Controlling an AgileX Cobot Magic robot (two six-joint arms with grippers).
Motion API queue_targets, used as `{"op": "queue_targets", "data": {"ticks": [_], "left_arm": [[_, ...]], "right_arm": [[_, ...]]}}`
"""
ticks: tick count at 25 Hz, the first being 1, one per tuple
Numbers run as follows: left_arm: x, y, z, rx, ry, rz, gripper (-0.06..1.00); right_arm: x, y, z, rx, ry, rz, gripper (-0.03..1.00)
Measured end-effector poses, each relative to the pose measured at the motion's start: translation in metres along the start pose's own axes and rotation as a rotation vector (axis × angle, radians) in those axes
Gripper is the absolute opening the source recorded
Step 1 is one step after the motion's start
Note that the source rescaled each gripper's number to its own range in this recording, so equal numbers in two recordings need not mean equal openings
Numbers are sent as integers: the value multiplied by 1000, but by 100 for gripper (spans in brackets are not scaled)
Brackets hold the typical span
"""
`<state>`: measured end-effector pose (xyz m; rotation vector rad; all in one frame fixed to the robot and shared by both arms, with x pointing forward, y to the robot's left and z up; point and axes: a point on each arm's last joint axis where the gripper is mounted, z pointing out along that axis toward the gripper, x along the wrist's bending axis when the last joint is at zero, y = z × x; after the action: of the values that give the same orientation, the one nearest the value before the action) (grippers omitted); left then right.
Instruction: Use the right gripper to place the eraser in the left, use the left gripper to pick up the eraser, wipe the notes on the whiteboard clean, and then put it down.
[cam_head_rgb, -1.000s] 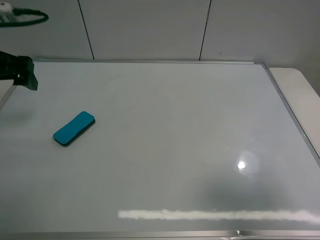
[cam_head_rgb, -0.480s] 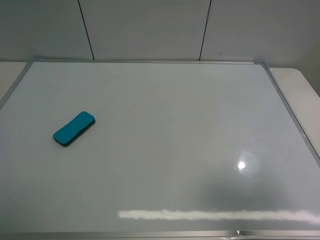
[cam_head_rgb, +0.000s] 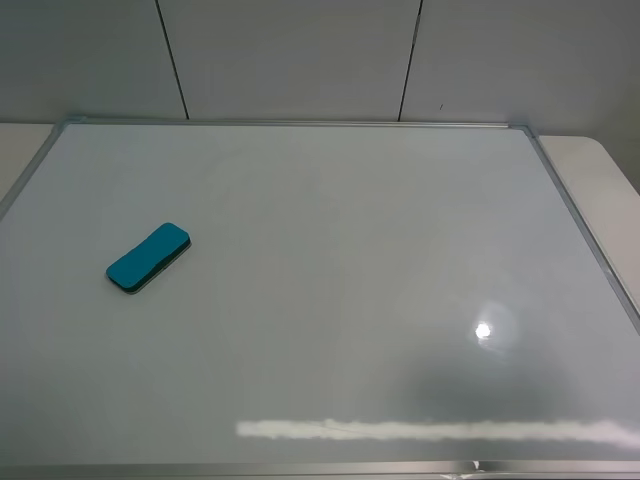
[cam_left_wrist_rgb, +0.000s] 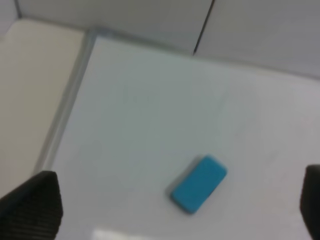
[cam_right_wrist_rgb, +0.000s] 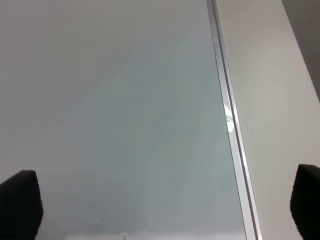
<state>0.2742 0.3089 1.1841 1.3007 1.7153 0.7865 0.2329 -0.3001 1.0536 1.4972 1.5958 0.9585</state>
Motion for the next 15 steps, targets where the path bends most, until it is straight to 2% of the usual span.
{"op": "queue_targets", "data": {"ticks": [3,6,12,15], "left_arm": [[8,-20,0,47,23,4,92],[16,-44,2,51,23,41,92],[33,-93,3,-84,-27,113,92],[39,-113,10,-98,-24,123,92]], "right_arm": [[0,0,0,0,0,0,100],[0,0,0,0,0,0,100],[0,0,0,0,0,0,100],[0,0,0,0,0,0,100]]}}
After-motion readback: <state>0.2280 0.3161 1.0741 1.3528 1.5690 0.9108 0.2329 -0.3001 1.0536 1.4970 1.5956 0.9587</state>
